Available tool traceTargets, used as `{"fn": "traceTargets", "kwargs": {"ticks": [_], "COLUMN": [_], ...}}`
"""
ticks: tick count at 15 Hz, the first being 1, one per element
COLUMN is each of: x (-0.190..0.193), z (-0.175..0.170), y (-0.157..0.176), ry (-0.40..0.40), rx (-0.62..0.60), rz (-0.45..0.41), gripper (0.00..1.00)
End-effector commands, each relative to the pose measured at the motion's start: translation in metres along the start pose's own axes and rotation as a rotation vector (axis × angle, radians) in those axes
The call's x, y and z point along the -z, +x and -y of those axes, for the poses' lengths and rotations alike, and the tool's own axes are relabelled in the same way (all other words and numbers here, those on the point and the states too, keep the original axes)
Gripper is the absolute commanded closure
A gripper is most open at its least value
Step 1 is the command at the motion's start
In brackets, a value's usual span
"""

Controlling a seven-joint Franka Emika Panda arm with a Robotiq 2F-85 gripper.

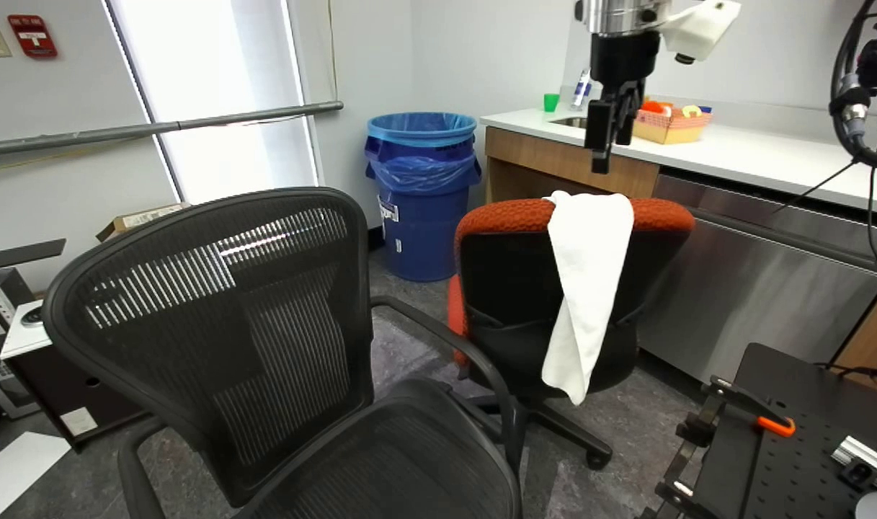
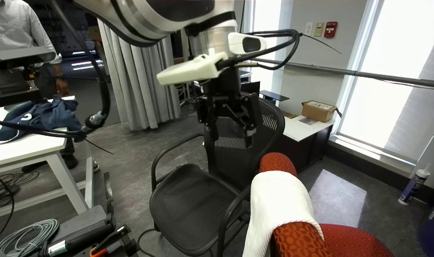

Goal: Remove the white towel from the backrest of the brown chair and place it on the seat of the black chair

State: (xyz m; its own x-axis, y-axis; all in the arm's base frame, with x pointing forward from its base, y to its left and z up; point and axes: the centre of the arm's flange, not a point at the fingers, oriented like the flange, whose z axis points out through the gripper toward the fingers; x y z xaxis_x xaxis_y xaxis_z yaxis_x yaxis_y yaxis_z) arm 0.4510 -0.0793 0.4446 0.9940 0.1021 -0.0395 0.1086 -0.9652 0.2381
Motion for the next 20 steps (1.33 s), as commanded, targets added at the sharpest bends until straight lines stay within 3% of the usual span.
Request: {"fn": "traceTargets", "kwargs": {"ticks": [1, 2, 3, 5, 8, 16, 20], "x": [-0.012, -0.018, -0.017, -0.028, -0.035, -0.073, -0.097], "z": [-0.002, 0.001, 0.011, 0.014, 0.012, 0.000, -0.016], "y": [0.094, 0.114, 0.059, 0.088, 0.099, 0.120, 0.135], "ry": [-0.002, -0.003, -0.001, -0.001, -0.004, -0.024, -0.086], "rx": [0.204, 0.260, 0.165, 0.224, 0.226, -0.080, -0.233], "rz": [-0.002, -0.003, -0.007, 0.001, 0.004, -0.017, -0.018], "gripper": [0.00, 0.00, 0.00, 0.00, 0.00, 0.00, 0.00]}}
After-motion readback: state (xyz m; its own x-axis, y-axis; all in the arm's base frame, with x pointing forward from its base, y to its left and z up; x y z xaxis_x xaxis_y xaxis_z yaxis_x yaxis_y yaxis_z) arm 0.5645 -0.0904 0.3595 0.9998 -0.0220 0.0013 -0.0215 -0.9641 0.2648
